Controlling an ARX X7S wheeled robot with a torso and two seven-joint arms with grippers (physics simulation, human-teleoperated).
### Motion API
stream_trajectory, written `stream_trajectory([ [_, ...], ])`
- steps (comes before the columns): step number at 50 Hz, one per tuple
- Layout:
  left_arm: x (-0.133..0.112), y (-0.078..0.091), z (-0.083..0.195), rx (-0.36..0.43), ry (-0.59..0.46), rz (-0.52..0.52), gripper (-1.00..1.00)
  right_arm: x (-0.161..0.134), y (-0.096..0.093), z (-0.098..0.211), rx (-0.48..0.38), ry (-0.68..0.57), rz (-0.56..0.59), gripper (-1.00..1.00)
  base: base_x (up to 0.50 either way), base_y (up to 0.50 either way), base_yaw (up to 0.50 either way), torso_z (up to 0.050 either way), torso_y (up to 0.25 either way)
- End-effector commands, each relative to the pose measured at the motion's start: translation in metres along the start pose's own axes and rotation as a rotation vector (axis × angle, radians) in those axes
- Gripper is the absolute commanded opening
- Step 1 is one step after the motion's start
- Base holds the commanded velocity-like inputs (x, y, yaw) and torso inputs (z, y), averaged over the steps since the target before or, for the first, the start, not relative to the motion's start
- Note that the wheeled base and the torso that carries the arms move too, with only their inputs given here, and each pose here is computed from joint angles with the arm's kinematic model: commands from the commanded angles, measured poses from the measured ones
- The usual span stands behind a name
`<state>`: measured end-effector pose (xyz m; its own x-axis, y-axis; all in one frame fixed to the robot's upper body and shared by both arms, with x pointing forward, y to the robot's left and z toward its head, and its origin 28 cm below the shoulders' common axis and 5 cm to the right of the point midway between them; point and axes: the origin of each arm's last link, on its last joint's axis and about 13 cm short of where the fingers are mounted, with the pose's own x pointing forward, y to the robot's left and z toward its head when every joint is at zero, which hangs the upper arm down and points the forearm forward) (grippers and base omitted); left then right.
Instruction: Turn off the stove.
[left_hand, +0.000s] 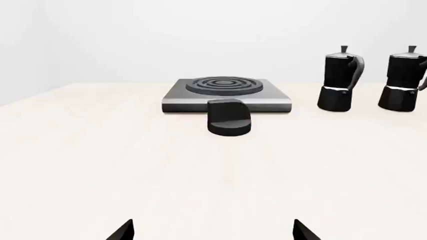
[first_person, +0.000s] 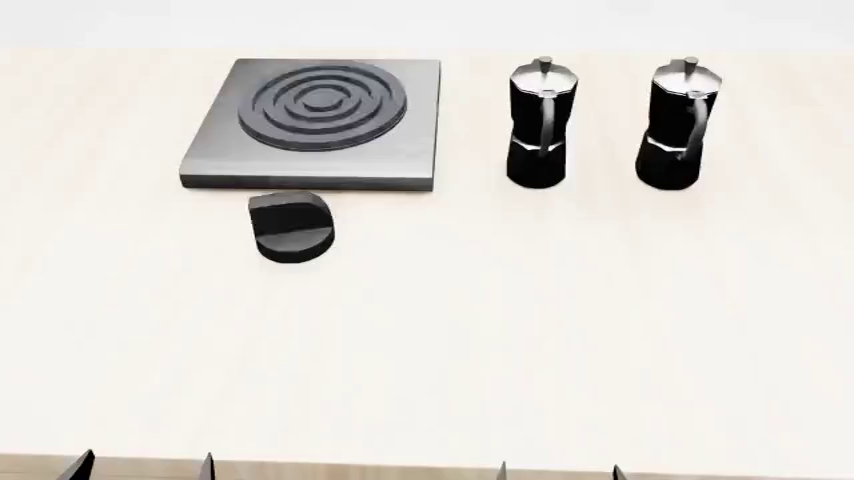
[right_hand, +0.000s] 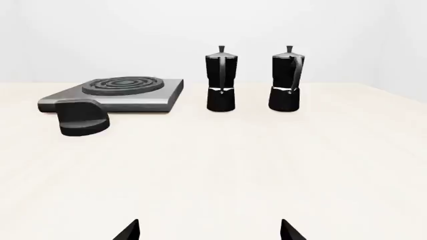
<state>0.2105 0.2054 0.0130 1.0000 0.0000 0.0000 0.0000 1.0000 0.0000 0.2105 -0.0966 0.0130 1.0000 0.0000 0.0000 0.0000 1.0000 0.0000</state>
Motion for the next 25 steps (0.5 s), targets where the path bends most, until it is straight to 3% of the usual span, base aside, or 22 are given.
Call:
stream_trajectory([
  [1,0.000,0.000,0.000,0.000,-0.003,0.002,1.00,0.000,0.001,0.000,0.001,0.002,0.002,1.00,0.00,0.00,0.00,0.000,0.000],
  [15,0.001,0.001,0.001,0.006,0.004,0.014,1.00,0.001,0.002,0.001,-0.008,0.014,0.013,1.00,0.00,0.00,0.00,0.000,0.000],
  [19,0.003,0.000,0.003,0.029,-0.049,0.009,1.00,0.000,0.000,0.004,-0.063,0.011,0.012,1.00,0.00,0.00,0.00,0.000,0.000],
  [25,0.007,0.001,0.003,0.027,-0.040,0.015,1.00,0.001,-0.007,0.006,-0.018,0.009,-0.012,1.00,0.00,0.00,0.00,0.000,0.000],
])
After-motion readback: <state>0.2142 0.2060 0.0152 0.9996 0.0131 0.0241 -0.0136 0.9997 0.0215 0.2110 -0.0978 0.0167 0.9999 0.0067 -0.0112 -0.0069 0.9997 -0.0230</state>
